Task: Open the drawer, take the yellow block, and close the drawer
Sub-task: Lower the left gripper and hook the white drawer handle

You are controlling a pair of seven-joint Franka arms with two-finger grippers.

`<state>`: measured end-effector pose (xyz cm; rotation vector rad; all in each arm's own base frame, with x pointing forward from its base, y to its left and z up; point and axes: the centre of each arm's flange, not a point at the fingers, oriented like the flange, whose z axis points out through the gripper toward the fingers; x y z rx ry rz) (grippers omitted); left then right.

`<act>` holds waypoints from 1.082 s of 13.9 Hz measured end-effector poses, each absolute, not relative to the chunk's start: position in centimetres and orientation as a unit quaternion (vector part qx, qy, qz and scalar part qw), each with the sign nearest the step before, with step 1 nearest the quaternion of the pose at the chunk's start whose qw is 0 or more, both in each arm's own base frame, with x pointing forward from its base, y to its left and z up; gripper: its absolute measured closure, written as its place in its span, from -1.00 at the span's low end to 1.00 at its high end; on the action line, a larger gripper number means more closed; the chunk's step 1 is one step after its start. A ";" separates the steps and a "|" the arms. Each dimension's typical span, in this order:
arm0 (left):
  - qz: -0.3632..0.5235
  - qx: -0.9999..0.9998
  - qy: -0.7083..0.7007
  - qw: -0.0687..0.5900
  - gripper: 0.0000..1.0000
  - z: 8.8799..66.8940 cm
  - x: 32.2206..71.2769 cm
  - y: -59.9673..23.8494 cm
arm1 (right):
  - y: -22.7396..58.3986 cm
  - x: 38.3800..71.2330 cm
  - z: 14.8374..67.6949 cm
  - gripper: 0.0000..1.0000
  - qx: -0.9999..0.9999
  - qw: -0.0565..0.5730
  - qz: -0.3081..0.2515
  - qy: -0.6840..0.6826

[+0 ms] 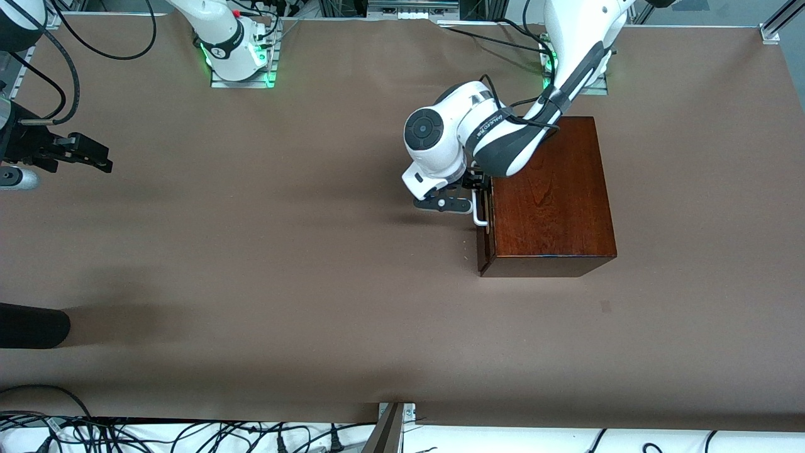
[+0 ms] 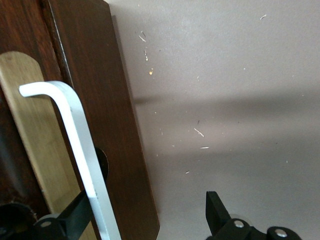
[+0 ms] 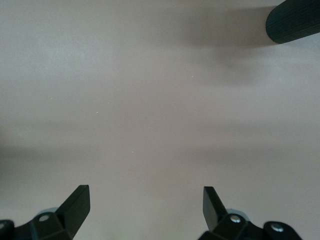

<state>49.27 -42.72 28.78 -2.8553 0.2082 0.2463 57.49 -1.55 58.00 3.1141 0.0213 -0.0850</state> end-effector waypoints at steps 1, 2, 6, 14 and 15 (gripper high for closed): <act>0.088 -0.984 0.073 0.136 -1.00 28.6 49.1 -42.7 | -1.5 57.5 58.0 -1.00 1.000 0.013 -0.027 0.007; 0.089 -0.984 0.074 0.138 -1.00 28.4 48.9 -42.7 | -1.5 57.5 58.0 -1.00 1.000 0.013 -0.027 0.007; 0.096 -0.982 0.080 0.145 -1.00 27.5 48.1 -42.7 | -1.5 57.5 58.0 -1.00 1.000 0.013 -0.027 0.007; 0.094 -0.982 0.076 0.147 -1.00 27.5 47.0 -43.9 | -1.5 57.5 58.0 -1.00 1.000 0.013 -0.027 0.007; 0.093 -0.982 0.075 0.147 -1.00 27.5 46.9 -44.0 | -1.5 57.5 58.0 -1.00 1.000 0.013 -0.027 0.007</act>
